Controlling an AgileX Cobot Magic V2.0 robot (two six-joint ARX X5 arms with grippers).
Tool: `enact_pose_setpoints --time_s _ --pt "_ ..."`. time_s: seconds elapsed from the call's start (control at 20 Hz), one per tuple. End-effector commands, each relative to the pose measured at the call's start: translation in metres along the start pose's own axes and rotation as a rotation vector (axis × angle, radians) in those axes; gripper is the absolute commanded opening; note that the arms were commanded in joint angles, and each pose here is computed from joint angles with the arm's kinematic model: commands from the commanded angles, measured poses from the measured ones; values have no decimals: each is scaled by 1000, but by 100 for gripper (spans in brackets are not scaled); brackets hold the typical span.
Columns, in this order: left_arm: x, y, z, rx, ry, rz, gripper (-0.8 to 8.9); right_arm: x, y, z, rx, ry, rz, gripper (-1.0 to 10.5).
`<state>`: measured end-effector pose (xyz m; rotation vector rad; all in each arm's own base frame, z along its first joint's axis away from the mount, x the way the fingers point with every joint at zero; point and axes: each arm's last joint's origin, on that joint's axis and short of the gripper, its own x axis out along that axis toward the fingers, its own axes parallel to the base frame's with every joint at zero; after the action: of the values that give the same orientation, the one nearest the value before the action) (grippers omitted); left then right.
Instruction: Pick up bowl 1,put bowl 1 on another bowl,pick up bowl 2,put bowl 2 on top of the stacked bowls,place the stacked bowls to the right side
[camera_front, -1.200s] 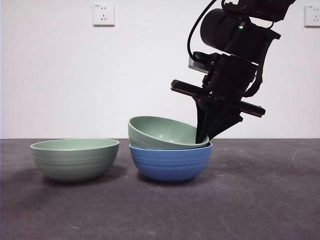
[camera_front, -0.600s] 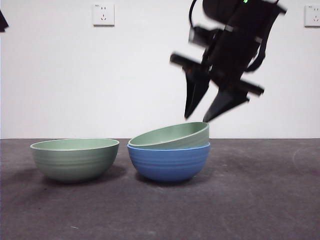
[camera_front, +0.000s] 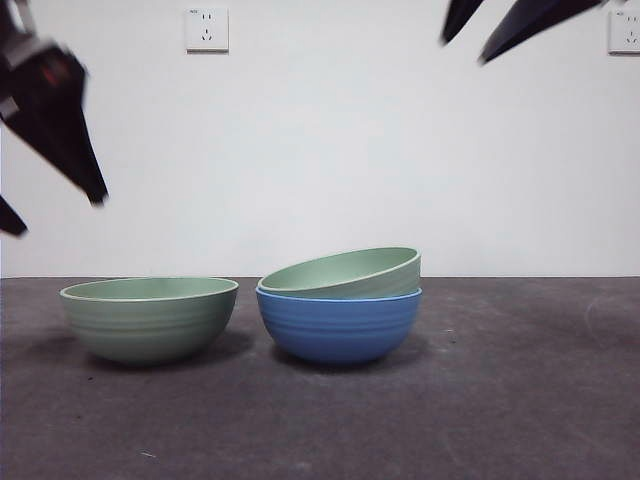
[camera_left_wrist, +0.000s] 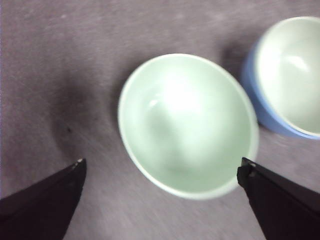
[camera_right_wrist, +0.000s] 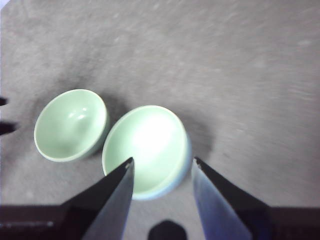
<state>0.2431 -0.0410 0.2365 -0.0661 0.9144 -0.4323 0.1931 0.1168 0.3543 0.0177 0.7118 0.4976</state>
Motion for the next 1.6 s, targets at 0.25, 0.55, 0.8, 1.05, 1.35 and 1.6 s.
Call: enact_pose_setpoints --time_s 0.25,0.55,0.8,1.05,1.35,1.6 --pt "59 14 0 -60 79 55 592 -56 0 -16 -15 -51 2 190" --pt "73 14 -2 -53 98 59 39 -67 -3 -22 -14 -56 -55 190" --pt "73 14 0 -70 84 56 -6 -66 -3 -24 -13 -29 -61 190" --pt "69 12 9 -67 69 31 -6 -66 -3 -25 -13 -20 -62 190" --pt "36 -19 56 -6 29 -32 -6 -66 -3 -25 -20 -18 -63 190" --pt "12 -77 95 139 -75 -129 -7 -66 -4 -25 -20 -12 -64 190"
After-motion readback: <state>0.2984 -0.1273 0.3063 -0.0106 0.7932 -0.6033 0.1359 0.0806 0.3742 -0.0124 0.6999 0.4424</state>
